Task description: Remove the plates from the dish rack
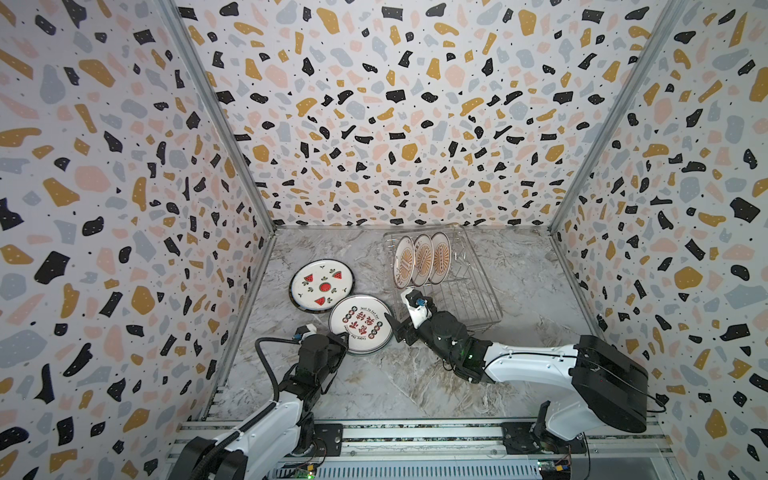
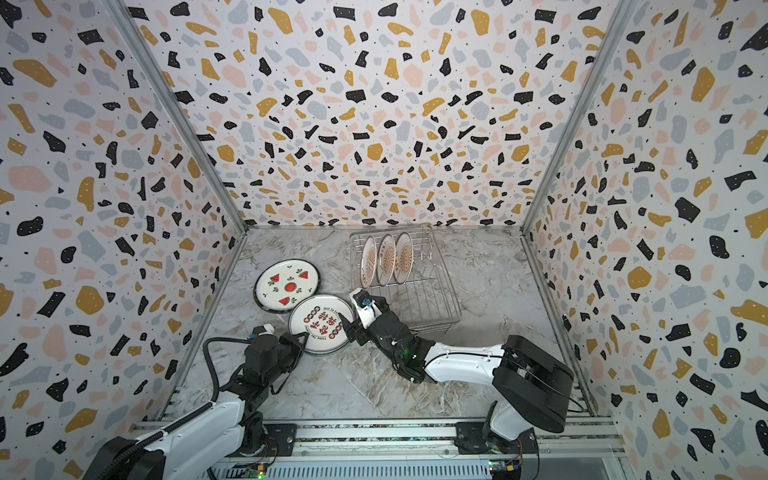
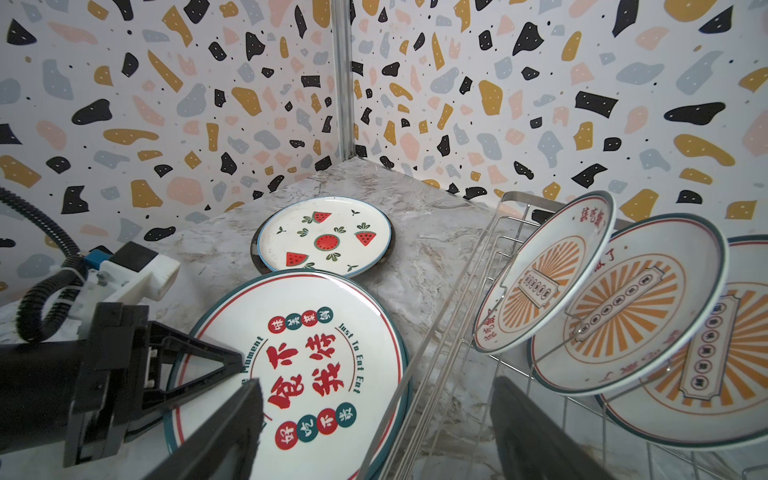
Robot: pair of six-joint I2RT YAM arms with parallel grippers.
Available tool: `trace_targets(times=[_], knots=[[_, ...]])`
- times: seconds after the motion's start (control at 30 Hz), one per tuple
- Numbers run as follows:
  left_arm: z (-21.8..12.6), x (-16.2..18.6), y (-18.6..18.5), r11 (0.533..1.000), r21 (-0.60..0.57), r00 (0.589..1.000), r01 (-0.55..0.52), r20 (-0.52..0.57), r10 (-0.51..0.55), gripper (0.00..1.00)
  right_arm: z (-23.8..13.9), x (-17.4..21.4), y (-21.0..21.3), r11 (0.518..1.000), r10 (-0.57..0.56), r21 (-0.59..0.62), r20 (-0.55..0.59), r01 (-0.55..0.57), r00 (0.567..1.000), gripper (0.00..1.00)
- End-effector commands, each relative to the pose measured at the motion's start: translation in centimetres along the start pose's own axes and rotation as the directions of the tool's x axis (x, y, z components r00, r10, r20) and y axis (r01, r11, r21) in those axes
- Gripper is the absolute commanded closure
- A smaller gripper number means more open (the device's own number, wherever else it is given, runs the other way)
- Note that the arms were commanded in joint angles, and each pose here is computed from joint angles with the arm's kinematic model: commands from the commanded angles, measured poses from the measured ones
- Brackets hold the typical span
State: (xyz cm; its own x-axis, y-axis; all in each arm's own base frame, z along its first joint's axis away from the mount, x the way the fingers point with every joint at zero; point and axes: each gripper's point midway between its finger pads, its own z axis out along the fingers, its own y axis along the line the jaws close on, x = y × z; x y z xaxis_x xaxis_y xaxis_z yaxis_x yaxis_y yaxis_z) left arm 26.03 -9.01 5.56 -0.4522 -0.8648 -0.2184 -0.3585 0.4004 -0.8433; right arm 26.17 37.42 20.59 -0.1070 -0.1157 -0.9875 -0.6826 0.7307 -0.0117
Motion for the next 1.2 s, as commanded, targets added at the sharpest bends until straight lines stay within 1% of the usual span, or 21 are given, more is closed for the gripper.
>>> trace_targets(times=[0.0,0.17,0.3,0.37,0.4,0.43,0.47,0.73,0.77,0.83,1.17], knots=[[0.0,-0.8,-3.3,0.996,0.085,0.999,-0.021,0.026,0.019,0.93,-0.1,-1.9,-0.2,1.0,0.003,0.023,0.04,-0.004,0.999,0.14],[0.0,-0.8,-2.9,0.997,0.071,0.999,-0.019,0.032,0.017,0.9,-0.3,-1.8,-0.3,1.0,0.007,0.026,0.041,-0.008,0.999,0.14],[0.0,-0.9,-2.5,0.998,0.061,0.999,-0.017,0.04,0.014,0.85,-0.5,-1.8,-0.4,0.999,0.01,0.031,0.045,-0.011,0.999,0.14],[0.0,-1.0,-2.4,0.998,0.058,0.999,-0.018,0.045,0.016,0.8,-0.7,-1.8,-0.5,0.999,0.012,0.031,0.049,-0.014,0.999,0.14],[0.0,-1.0,-2.5,0.998,0.06,0.999,-0.017,0.048,0.014,0.75,-0.7,-1.8,-0.5,0.999,0.013,0.031,0.05,-0.014,0.999,0.14],[-0.1,-1.0,-2.5,0.998,0.062,0.999,-0.02,0.05,0.017,0.66,-0.8,-1.8,-0.6,0.999,0.014,0.033,0.052,-0.015,0.999,0.14],[-0.1,-1.1,-2.5,0.998,0.064,0.998,-0.019,0.056,0.016,0.62,-0.8,-1.8,-0.6,0.999,0.015,0.035,0.052,-0.017,0.999,0.14],[-0.7,-2.5,-2.3,0.999,0.041,0.991,-0.03,0.131,0.024,0.59,-1.3,-2.0,-0.9,0.999,0.024,0.041,0.067,-0.027,0.997,0.14],[-0.8,-2.8,-2.3,0.999,0.035,0.989,-0.034,0.148,0.028,0.55,-1.3,-2.0,-0.9,0.999,0.025,0.042,0.068,-0.028,0.997,0.14],[-1.0,-3.4,-2.1,0.999,0.018,0.982,-0.041,0.185,0.037,0.43,-1.3,-1.9,-1.0,0.999,0.025,0.044,0.067,-0.028,0.997,0.14],[-1.2,-4.1,-1.7,0.998,-0.015,0.971,-0.066,0.229,0.068,0.25,-1.2,-1.8,-1.0,0.999,0.025,0.046,0.064,-0.028,0.998,0.14]])
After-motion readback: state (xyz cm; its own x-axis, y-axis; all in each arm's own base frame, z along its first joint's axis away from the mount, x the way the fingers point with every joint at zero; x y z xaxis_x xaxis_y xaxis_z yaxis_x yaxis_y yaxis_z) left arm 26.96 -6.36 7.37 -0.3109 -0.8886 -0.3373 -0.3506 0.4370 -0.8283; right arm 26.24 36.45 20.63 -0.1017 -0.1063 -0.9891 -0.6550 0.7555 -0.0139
